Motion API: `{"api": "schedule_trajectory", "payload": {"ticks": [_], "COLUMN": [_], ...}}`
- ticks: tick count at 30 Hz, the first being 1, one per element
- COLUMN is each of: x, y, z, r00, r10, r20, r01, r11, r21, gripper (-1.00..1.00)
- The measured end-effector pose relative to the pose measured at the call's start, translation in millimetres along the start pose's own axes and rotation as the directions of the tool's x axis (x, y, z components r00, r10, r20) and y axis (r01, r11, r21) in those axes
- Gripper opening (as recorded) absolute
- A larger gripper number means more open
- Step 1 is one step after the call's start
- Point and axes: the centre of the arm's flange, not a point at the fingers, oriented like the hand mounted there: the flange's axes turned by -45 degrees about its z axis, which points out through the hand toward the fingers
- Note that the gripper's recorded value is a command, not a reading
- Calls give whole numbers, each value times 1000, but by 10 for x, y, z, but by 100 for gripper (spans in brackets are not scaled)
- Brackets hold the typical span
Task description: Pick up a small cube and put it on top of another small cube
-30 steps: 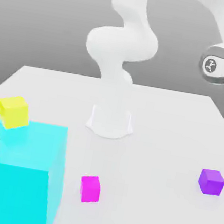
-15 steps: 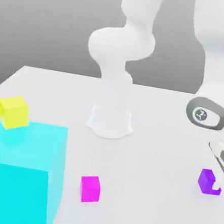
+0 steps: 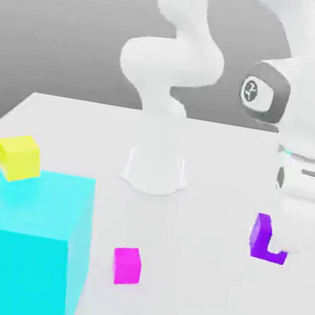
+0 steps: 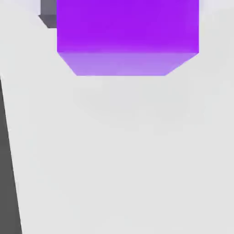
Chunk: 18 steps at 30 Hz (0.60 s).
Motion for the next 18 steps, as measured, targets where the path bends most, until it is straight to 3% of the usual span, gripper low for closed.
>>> {"api": "schedule_trajectory", "payload": {"ticks": [5,10,14,15,18], "x": [-1186,-2475,-3425,-3504,-3504], "y": [463,486,349,324,324], "z": [-519,-920,-719,-637,-637], "r00": [994,972,946,944,944], "r10": [112,234,323,331,331], "r20": [7,0,-8,-9,-9], "r01": [-112,-234,-322,-330,-330], "r11": [994,972,945,942,942], "r21": [8,35,56,58,58], "gripper": [-100,-100,-100,100,100]}}
